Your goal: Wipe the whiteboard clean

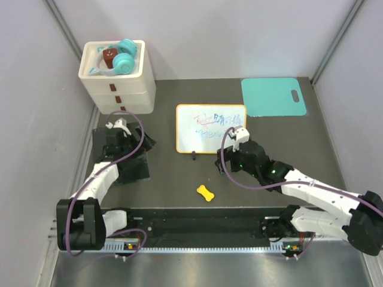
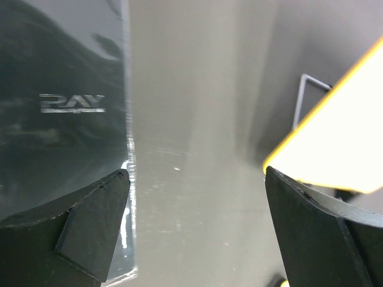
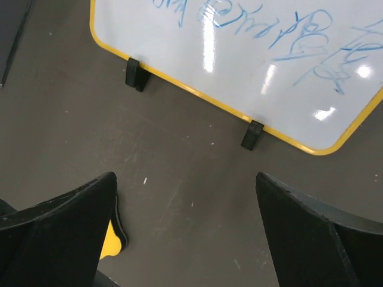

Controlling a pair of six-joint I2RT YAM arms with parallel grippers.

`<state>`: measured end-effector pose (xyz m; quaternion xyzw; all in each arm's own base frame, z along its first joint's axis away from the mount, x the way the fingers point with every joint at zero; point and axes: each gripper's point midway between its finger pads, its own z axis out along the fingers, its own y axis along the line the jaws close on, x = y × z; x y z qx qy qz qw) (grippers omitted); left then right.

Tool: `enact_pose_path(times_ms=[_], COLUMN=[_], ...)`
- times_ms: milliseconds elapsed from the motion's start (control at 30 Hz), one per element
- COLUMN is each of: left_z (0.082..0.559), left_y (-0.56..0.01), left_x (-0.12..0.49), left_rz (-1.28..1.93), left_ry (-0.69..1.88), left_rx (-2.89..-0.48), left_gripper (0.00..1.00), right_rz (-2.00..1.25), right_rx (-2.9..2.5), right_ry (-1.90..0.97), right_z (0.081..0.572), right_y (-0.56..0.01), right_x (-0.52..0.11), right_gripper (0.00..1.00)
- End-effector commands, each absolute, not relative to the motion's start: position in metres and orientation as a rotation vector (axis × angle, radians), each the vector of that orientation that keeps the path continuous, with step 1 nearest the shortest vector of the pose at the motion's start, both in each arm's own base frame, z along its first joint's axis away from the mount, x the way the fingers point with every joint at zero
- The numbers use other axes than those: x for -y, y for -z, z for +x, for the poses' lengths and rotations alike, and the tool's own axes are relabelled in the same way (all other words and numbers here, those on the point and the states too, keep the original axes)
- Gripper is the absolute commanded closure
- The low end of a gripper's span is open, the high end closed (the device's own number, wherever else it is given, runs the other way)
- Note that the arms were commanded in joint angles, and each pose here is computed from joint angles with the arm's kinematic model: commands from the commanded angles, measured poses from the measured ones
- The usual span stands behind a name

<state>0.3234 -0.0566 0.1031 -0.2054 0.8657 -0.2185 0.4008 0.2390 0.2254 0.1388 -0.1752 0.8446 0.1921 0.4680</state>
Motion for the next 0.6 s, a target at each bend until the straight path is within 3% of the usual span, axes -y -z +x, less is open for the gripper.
enact_pose_path(times_ms=[0,200,367,567], left_z=[0.331,0.329,0.329,0.328], left_y=[-0.115,-0.119,-0.113,-0.094], left_x=[0.076,0.088,0.098,0.106], left_rz=[-0.398,-0.344,-0.335,-0.355], left_ry=[0.684,0.770,0.853,0.915], left_rx=[-2.145,-2.138,-2.161,-2.252], left_gripper=[0.01,0.01,0.01,0.01], right_rz=[-0.518,-0.789,-0.867,-1.013], right_rx=[-2.070,-2.154,-2.225,-2.299], right_ry=[-0.567,-0.511,-0.503,-0.494], right_z=[0.234,0.210,0.194,0.171], right_y=[-0.156,-0.132,-0.104,-0.081], right_x=[-0.250,-0.261,-0.276,-0.298], right_gripper=[0.01,0.06,0.21,0.25])
